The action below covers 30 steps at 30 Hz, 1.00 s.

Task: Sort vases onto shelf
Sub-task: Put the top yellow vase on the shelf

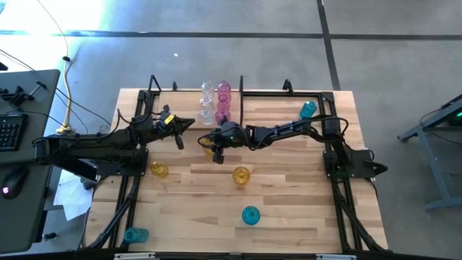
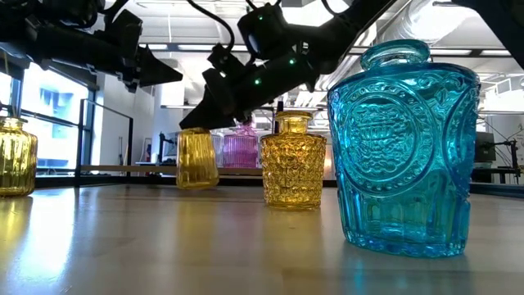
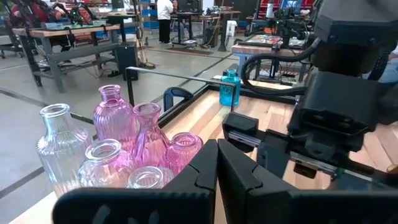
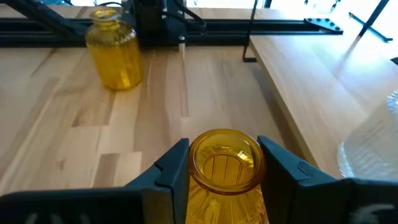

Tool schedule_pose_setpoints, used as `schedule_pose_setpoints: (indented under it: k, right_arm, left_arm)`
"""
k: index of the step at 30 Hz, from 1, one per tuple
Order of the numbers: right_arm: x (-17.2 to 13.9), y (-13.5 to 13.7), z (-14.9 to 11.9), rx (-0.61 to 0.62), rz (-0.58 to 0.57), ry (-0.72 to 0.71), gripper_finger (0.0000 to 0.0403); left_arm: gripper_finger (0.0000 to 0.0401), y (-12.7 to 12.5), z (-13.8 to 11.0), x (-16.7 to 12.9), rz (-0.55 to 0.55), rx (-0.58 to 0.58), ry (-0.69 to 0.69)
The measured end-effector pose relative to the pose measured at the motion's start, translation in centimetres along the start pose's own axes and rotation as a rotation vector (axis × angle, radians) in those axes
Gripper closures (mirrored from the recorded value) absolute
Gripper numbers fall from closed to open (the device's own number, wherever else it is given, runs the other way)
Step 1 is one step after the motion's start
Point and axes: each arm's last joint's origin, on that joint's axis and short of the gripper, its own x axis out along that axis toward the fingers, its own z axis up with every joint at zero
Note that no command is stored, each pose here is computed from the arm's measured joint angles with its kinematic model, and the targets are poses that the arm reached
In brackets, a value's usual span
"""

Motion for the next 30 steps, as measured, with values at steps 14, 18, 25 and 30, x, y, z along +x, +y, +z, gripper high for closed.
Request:
schedule_pose_setpoints:
  k: [14, 18, 25, 30]
  right_arm:
    - [0.0, -0.4, -0.3, 0.031, -0.020, 0.032, 0.0220]
    - [0.0, -0.4, -0.3, 0.031, -0.025, 0.033, 0.0189]
    - [-0.7, -0.4, 0.8, -0.008, -0.026, -0.006, 0.0182]
    - [-3.7, -0.2, 4.3, -0.066, -0.042, -0.072, 0.0193]
  left_arm:
    - [0.0401, 0.0, 0.0, 0.0, -0.008, -0.009, 0.003]
    - [0.0401, -0.1, -0.1, 0.0, -0.020, -0.008, 0.007]
    - [0.0401, -0.3, -0.1, 0.0, -0.091, -0.024, 0.016]
    - [0.0401, -0.4, -0.5, 0.0, -0.134, -0.048, 0.054]
